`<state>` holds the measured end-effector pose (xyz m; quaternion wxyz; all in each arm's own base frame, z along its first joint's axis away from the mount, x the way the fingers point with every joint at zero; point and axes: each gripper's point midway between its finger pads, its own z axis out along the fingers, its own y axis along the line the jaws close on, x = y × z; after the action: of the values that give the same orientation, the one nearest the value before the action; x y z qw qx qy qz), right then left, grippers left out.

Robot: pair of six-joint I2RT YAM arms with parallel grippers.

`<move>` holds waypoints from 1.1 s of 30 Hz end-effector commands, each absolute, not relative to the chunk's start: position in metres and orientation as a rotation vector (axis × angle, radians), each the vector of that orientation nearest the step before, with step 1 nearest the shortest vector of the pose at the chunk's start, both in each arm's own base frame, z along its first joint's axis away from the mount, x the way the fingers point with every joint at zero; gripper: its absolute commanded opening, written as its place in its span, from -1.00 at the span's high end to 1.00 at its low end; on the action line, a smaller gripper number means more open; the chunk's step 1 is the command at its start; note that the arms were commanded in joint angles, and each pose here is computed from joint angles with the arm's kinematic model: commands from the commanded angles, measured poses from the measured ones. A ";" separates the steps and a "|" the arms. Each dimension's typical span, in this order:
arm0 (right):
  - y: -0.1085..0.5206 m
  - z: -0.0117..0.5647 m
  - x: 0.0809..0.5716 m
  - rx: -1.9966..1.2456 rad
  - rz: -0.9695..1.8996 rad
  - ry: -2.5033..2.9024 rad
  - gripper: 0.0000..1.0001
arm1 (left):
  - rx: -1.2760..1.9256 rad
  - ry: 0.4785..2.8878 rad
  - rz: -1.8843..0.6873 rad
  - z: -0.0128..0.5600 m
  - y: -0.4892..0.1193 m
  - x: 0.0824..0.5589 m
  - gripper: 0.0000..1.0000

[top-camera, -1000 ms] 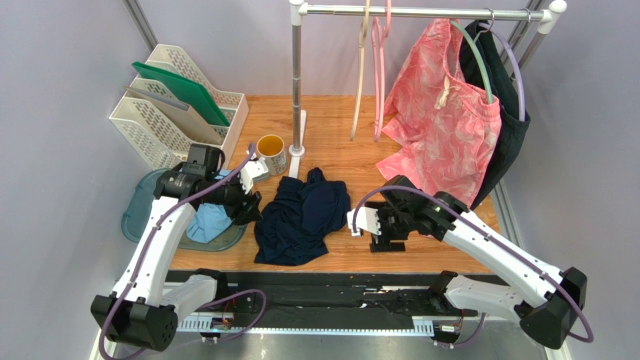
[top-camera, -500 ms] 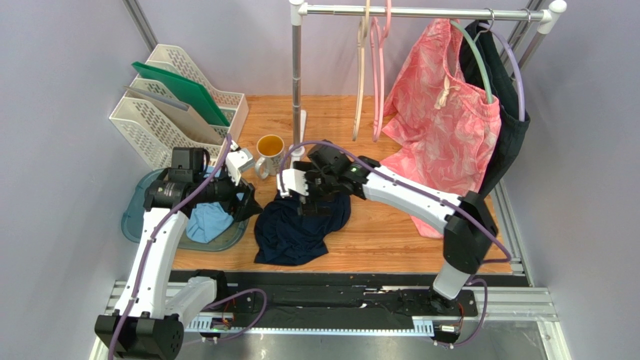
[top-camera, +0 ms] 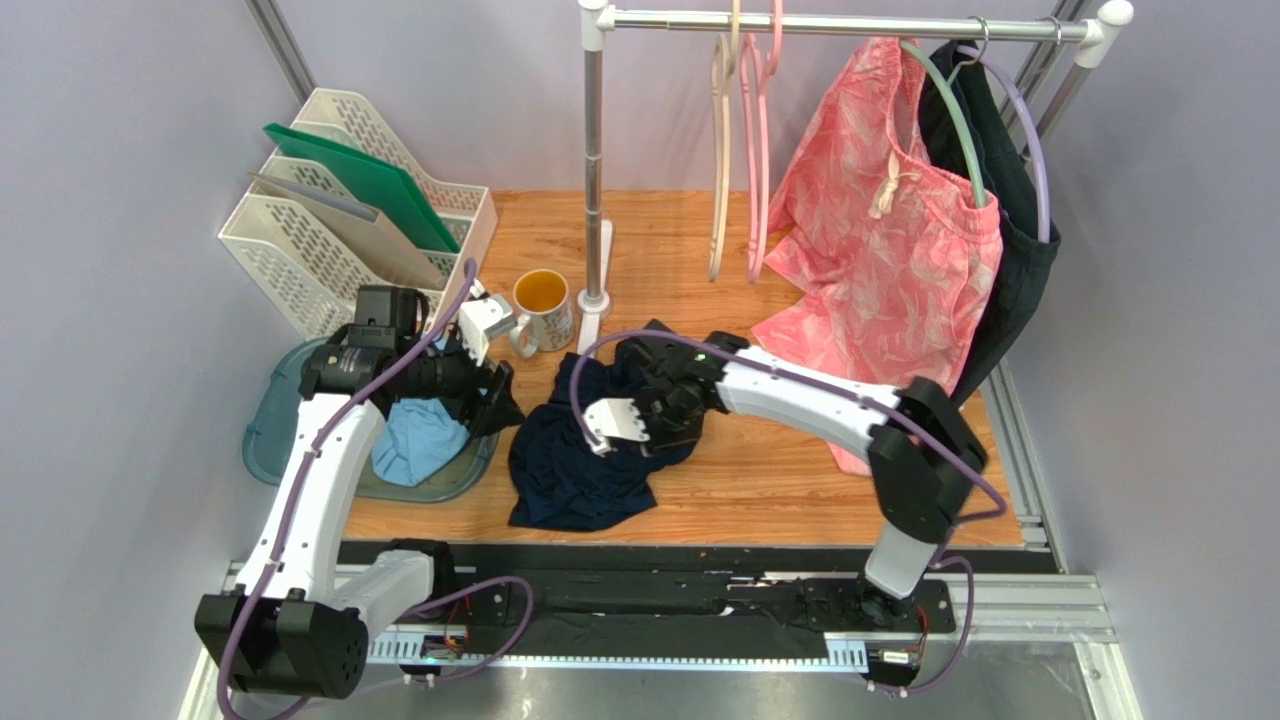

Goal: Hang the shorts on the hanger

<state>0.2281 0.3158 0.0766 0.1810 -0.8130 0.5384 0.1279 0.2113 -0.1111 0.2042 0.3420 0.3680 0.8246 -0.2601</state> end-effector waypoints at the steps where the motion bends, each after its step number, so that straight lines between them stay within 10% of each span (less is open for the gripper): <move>1: 0.244 0.134 0.197 -2.287 0.341 1.497 1.00 | 1.036 2.072 -0.699 0.212 -0.116 0.214 -0.56; 14: 0.116 0.086 0.137 -2.330 0.300 1.773 0.93 | 1.484 1.996 -0.626 0.167 -0.139 0.212 -0.38; 19: 0.144 0.117 0.155 -2.021 0.415 1.902 -0.39 | 1.532 1.986 -0.705 0.157 -0.173 0.215 -0.38; 33: 0.179 0.096 0.226 -1.626 0.542 2.125 -0.24 | 1.316 2.115 -0.944 0.144 -0.228 0.247 -0.44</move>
<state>0.2122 0.1638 0.1053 0.2000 -0.5971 0.7568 0.1751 0.2323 -0.2113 0.1193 0.1991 0.5090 0.7775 -0.3110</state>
